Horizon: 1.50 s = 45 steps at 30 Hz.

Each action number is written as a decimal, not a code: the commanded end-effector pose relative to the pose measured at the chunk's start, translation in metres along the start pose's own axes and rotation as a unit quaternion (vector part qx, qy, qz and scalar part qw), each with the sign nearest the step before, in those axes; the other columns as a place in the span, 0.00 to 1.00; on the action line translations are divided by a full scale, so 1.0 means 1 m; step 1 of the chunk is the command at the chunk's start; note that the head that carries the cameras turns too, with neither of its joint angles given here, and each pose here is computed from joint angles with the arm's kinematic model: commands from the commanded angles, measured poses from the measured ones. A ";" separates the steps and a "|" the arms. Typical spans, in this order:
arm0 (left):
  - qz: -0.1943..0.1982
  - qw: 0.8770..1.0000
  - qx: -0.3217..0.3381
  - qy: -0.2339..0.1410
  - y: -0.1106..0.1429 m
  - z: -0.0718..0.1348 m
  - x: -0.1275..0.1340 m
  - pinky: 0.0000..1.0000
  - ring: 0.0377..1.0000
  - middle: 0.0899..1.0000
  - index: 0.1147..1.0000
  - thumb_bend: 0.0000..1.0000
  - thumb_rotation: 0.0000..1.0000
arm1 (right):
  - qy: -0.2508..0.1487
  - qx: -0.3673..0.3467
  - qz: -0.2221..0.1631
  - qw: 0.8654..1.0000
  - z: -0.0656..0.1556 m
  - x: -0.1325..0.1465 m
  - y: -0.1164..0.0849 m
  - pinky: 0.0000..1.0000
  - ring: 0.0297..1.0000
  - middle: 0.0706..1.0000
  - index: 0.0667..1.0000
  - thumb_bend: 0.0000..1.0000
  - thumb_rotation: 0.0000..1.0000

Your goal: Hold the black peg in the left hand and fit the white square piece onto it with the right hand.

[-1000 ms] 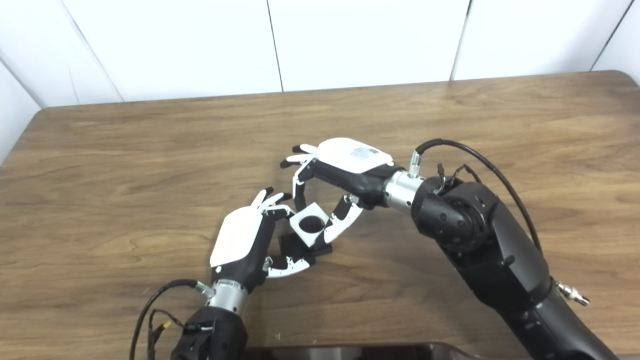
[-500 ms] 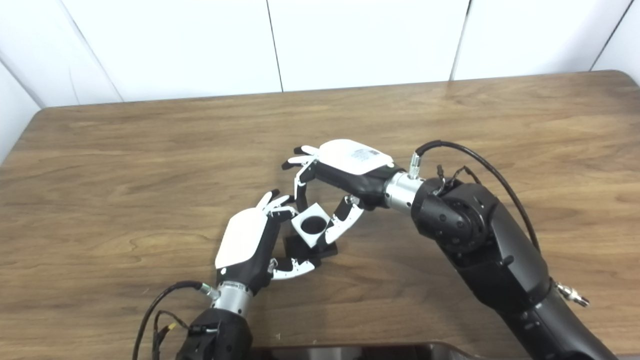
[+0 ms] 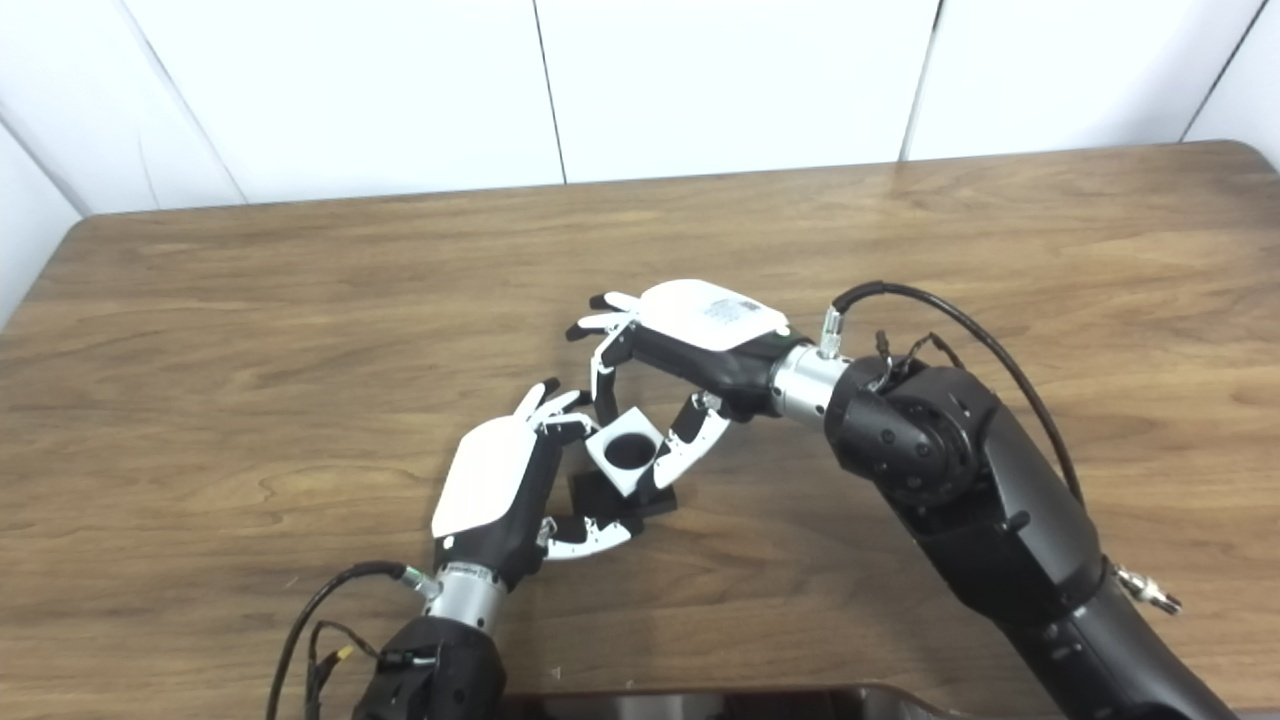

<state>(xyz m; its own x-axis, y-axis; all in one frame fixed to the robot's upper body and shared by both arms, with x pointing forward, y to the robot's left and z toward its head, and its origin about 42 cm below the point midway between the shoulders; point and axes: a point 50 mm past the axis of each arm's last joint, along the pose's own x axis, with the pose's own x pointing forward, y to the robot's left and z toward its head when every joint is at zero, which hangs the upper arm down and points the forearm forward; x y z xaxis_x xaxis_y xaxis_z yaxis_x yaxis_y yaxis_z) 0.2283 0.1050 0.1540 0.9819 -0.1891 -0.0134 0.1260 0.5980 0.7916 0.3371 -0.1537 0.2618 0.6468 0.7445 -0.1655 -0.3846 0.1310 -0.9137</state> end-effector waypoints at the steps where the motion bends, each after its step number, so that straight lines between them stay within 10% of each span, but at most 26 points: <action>1: 0.011 1.000 0.001 -0.004 0.002 0.005 -0.003 0.86 0.97 0.86 0.42 0.51 0.07 | -0.008 -0.013 -0.020 1.000 0.001 -0.003 -0.016 0.91 1.00 0.91 0.46 0.52 0.16; 2: 0.011 1.000 0.001 -0.004 0.002 0.005 -0.003 0.86 0.96 0.86 0.42 0.51 0.07 | -0.008 -0.013 -0.020 1.000 0.001 -0.003 -0.016 0.91 0.99 0.91 0.52 0.77 0.23; 6: 0.008 1.000 -0.002 -0.001 0.003 0.005 -0.004 0.86 0.97 0.86 0.42 0.51 0.07 | -0.008 -0.014 -0.020 1.000 0.000 -0.003 -0.016 0.91 0.99 0.90 0.56 0.94 0.27; 37: 0.002 1.000 0.027 -0.003 0.005 0.000 -0.005 0.78 0.94 0.83 0.43 0.51 0.09 | -0.003 -0.009 -0.022 1.000 -0.003 -0.006 -0.014 0.91 0.99 0.90 0.58 0.96 0.30; 40: -0.001 1.000 0.027 -0.001 0.005 0.000 -0.005 0.77 0.94 0.84 0.61 0.67 0.35 | -0.002 -0.008 -0.021 1.000 -0.004 -0.007 -0.013 0.90 0.99 0.90 0.58 0.96 0.30; 45: -0.008 1.000 0.029 0.003 0.005 0.000 -0.005 0.80 0.95 0.85 0.69 0.71 0.42 | -0.002 -0.009 -0.021 1.000 -0.004 -0.007 -0.013 0.90 0.99 0.90 0.58 0.96 0.30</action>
<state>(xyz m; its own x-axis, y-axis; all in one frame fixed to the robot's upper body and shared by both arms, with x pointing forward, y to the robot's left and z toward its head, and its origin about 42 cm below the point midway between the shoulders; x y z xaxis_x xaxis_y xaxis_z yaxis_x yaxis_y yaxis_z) 0.2281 0.1061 0.1554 0.9795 -0.1993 -0.0301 0.1377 0.5526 0.8220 0.3357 -0.1619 0.2571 0.6533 0.7344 -0.1838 -0.4051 0.1341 -0.9044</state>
